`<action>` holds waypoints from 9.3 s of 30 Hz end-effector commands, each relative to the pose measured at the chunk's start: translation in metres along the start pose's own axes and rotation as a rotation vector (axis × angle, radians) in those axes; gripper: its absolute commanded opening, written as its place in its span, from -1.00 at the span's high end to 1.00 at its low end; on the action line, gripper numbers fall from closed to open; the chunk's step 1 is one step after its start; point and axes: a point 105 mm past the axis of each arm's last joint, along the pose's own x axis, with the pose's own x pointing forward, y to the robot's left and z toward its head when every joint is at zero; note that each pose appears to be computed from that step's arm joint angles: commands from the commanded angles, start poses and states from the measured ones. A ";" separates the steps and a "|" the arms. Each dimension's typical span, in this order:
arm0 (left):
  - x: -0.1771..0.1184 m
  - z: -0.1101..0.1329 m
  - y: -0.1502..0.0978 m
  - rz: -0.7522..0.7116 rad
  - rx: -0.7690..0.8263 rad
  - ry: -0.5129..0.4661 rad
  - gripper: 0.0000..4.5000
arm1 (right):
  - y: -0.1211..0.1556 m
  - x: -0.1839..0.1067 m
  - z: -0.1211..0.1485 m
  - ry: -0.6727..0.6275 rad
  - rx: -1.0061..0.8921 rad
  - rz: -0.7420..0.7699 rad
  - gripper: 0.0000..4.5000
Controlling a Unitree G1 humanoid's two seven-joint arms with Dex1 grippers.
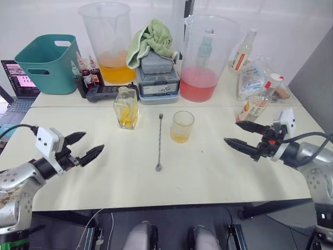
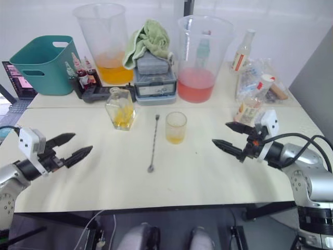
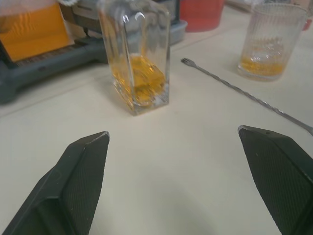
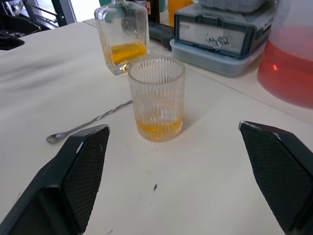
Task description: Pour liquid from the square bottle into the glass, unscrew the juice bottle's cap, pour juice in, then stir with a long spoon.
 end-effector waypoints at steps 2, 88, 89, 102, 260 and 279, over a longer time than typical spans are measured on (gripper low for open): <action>-0.015 0.005 0.006 0.012 0.065 -0.031 -0.99 | -0.006 -0.017 0.012 -0.024 -0.059 -0.050 -1.00; 0.003 0.086 -0.086 -0.381 0.041 -0.272 -1.00 | -0.163 0.009 0.084 -0.245 -0.084 -0.598 0.44; 0.004 0.086 -0.085 -0.385 0.039 -0.271 -1.00 | -0.160 0.011 0.090 -0.255 -0.092 -0.570 0.44; 0.025 0.081 -0.085 -0.512 0.032 -0.241 -1.00 | -0.054 0.021 0.116 -0.164 -0.144 0.025 0.44; -0.006 0.079 -0.106 -0.407 0.009 -0.173 -1.00 | 0.074 0.104 0.052 -0.049 -0.234 0.850 -0.66; 0.019 0.081 -0.106 -0.566 -0.008 -0.203 -1.00 | 0.089 0.086 0.069 -0.098 -0.205 0.585 0.44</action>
